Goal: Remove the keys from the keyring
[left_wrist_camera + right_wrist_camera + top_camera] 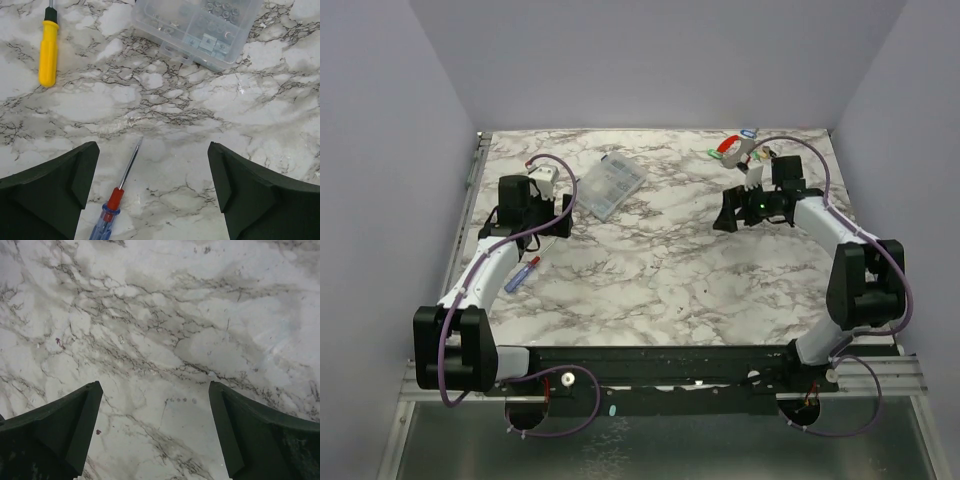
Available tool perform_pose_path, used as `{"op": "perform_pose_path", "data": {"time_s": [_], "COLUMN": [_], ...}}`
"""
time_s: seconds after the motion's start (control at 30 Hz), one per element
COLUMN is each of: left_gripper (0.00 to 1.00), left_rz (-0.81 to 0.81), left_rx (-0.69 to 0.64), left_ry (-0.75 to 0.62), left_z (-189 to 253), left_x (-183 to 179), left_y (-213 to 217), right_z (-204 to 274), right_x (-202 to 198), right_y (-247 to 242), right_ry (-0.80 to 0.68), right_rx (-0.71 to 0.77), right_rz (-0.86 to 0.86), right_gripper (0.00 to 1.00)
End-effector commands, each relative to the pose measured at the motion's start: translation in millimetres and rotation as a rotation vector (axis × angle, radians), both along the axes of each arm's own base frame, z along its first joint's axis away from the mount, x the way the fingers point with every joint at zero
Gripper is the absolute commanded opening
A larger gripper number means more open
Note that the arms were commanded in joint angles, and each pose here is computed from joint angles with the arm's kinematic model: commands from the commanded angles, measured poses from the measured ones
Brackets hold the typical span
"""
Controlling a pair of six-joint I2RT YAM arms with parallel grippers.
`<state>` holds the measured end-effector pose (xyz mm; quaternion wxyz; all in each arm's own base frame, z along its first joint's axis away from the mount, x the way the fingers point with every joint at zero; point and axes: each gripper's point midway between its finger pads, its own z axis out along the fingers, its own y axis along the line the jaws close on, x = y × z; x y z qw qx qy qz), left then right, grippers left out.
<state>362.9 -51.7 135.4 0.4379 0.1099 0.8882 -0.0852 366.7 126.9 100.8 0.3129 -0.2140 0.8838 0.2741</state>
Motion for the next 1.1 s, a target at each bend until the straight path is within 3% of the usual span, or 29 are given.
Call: {"op": "perform_pose_path", "data": {"time_s": [0.0,0.67,1.07], "left_gripper": [0.99,0.99,0.99], "left_rz": [0.015,-0.059,-0.056], "left_rx": [-0.009,-0.025,-0.025], "left_ry": [-0.084,-0.081,-0.052], "left_z": [25,21,11], "left_x": [6,0,0], "left_y": [1,-10,-9], "right_z": [21,38,-16], "right_x": [30,240,287], "right_y": [2,-30,-19], "right_ry": [-0.072,-0.236,-0.253], "right_rx": [-0.007,-0.163,-0.077], "right_rz": [0.02,-0.154,-0.193], "right_gripper": [1.0,1.0,1.0]}}
